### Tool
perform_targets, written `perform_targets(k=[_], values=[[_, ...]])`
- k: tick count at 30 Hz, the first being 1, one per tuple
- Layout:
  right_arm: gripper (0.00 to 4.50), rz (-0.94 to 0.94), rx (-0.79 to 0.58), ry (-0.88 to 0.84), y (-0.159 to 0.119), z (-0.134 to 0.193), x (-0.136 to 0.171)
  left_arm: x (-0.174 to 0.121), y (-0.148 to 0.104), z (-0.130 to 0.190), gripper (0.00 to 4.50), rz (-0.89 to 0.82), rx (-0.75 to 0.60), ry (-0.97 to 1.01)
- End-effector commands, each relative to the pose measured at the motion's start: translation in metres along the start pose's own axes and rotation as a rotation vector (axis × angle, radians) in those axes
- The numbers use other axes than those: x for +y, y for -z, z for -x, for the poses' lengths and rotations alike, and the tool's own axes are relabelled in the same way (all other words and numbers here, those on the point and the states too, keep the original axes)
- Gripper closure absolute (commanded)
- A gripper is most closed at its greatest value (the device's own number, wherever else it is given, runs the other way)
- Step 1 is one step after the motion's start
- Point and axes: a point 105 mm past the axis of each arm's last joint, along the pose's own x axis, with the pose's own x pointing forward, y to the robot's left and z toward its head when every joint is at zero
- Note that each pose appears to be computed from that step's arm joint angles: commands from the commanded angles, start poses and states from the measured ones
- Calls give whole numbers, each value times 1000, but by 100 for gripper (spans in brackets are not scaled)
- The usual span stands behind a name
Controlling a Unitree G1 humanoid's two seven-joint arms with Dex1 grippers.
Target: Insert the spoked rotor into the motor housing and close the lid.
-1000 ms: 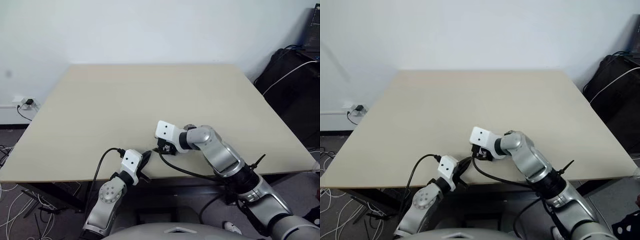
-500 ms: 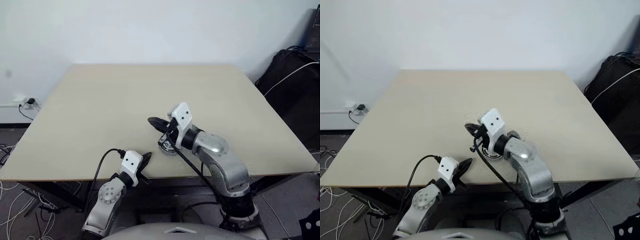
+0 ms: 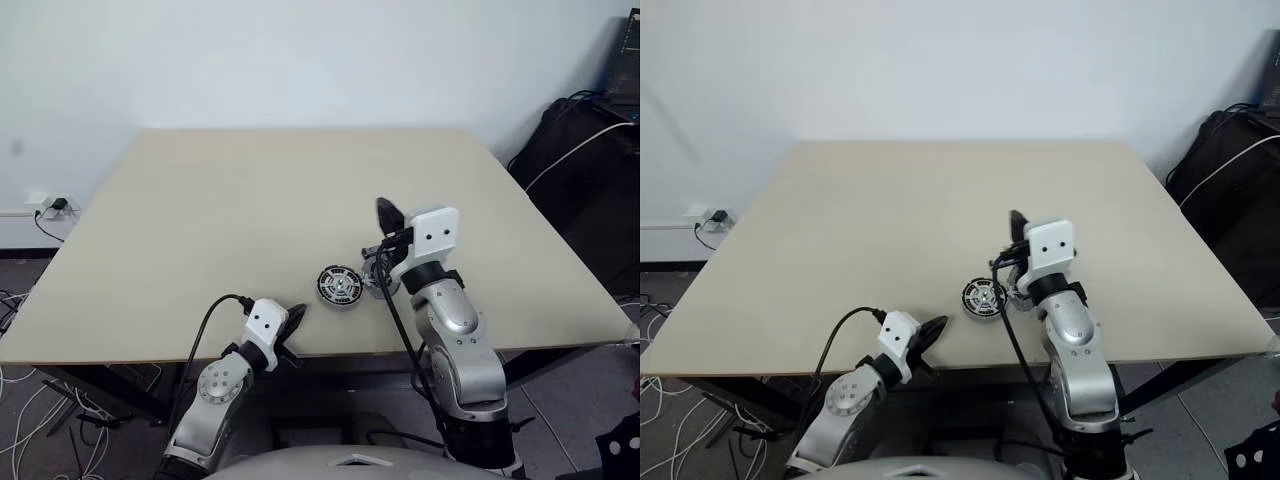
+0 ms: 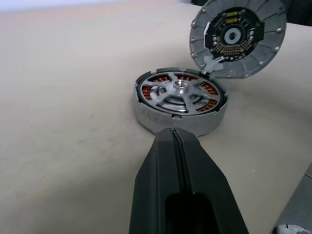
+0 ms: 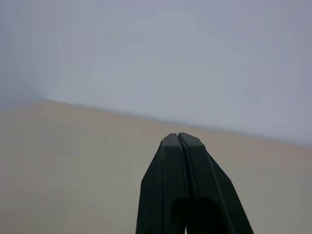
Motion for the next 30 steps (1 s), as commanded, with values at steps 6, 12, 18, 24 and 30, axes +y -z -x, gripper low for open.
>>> perform_targets(k=[6, 12, 18, 24, 30], values=[[446, 278, 257, 299, 55, 8, -64, -1, -8, -3, 450, -9, -27, 7], [446, 288, 451, 222, 88, 22, -61, 1, -7, -2, 450, -8, -25, -4], [446, 217, 564, 2, 98, 31, -35, 1, -7, -1, 450, -9, -23, -4], [446, 138, 573, -121, 92, 32, -16, 1, -6, -1, 450, -8, -19, -1], [446, 81, 546, -229, 80, 28, 1, 1, -5, -1, 450, -6, -17, -7]])
